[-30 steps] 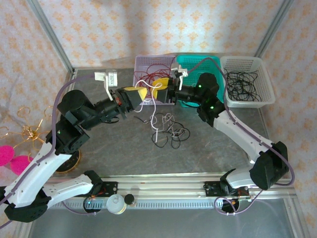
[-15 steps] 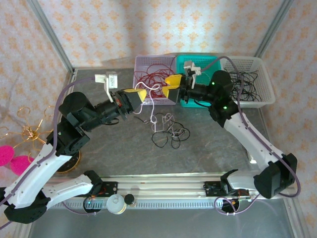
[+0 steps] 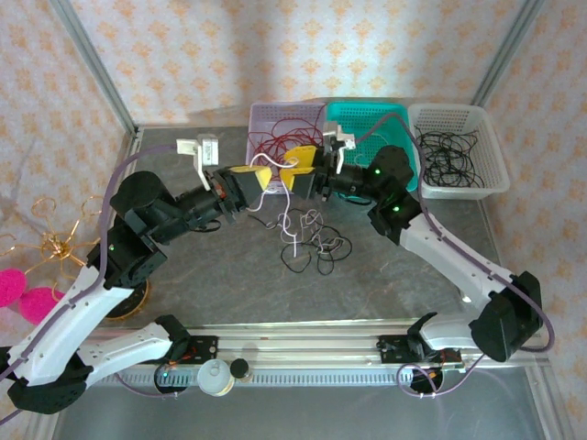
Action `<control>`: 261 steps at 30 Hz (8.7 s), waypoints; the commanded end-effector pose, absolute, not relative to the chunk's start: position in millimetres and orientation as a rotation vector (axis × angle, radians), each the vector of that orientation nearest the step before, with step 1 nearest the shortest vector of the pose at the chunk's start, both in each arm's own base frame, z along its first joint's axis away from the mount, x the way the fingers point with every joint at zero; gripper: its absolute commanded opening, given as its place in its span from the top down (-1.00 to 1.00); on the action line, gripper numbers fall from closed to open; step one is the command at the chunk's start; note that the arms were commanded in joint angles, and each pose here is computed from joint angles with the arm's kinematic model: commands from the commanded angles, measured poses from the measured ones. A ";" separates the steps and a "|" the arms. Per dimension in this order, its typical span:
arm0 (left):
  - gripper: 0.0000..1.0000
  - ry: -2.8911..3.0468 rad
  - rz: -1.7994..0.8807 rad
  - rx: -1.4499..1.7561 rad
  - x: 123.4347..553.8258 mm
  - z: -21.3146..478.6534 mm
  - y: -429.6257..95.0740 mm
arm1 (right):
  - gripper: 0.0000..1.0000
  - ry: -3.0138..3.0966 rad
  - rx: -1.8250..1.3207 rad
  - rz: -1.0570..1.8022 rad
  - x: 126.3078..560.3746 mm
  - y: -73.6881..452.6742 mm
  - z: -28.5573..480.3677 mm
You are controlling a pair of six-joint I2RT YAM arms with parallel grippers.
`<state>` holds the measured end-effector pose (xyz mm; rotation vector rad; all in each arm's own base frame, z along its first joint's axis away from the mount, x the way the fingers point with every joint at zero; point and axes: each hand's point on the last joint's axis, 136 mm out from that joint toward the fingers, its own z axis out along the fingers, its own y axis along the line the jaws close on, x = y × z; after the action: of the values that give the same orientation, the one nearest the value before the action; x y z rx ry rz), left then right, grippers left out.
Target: Untangle the cables
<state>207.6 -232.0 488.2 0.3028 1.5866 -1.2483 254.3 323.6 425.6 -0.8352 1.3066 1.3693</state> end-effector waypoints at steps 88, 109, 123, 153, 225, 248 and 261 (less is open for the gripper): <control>-0.08 2.102 -0.935 -0.249 248.7 216.2 -190.4 | -0.29 1.648 -1.437 0.359 300.3 215.9 172.7; -0.08 2.106 -0.895 -0.306 245.3 212.1 -177.6 | -0.23 1.481 -1.782 0.346 341.0 251.6 117.6; -0.08 2.108 -0.863 -0.280 250.9 222.3 -179.6 | 0.52 1.527 -1.786 0.377 335.6 254.5 95.9; -0.22 1.984 -0.994 0.445 240.5 281.0 -255.1 | 1.00 1.496 -1.257 1.027 229.3 263.2 300.8; 1.00 1.754 -1.092 0.006 295.7 259.4 -249.4 | 1.00 1.603 -0.977 1.034 256.5 261.6 312.9; 1.00 1.517 -0.865 0.079 269.8 480.2 -197.7 | -0.01 1.465 -0.899 1.063 229.6 282.1 295.3; 1.00 1.382 -0.998 0.127 259.1 548.2 -209.7 | -0.11 1.433 -0.837 1.079 238.8 356.3 293.1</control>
<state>278.1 -215.7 509.4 0.1051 1.4866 -0.9273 218.9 348.6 276.1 -0.9641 1.4638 1.1277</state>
